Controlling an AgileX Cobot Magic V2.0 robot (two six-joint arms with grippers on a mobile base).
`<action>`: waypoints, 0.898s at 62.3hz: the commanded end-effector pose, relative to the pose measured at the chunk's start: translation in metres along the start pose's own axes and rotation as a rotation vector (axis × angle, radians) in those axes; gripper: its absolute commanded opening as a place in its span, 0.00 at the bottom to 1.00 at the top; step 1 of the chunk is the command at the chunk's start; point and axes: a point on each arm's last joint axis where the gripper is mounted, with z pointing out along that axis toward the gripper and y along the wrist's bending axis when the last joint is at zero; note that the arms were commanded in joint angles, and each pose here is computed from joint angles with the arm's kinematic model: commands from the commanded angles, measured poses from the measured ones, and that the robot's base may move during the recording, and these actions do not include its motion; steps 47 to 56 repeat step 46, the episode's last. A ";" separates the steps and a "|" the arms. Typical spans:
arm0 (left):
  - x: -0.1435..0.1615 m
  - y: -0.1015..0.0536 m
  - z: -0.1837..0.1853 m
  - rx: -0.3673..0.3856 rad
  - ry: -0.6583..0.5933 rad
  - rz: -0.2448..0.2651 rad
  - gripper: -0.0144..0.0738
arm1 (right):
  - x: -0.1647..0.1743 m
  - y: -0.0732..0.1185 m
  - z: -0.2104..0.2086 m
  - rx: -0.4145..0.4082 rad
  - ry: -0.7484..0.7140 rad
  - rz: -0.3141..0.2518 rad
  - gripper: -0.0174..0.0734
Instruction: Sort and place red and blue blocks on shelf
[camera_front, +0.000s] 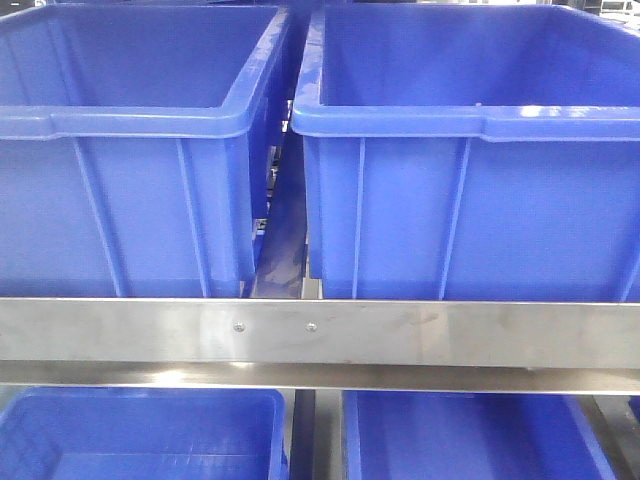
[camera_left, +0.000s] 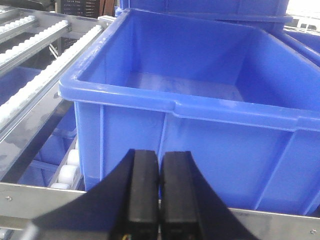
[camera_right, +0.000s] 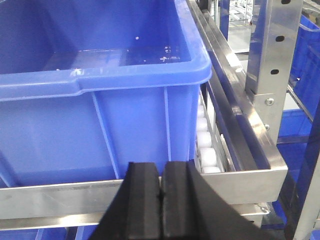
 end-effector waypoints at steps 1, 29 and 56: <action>-0.002 0.000 -0.001 0.015 -0.086 0.000 0.32 | -0.016 0.002 -0.004 -0.012 -0.131 -0.016 0.26; -0.002 0.000 -0.001 0.015 -0.086 0.000 0.32 | -0.016 0.002 -0.004 -0.012 -0.131 -0.016 0.26; -0.002 0.000 -0.001 0.015 -0.086 0.000 0.32 | -0.016 0.002 -0.004 -0.012 -0.131 -0.016 0.26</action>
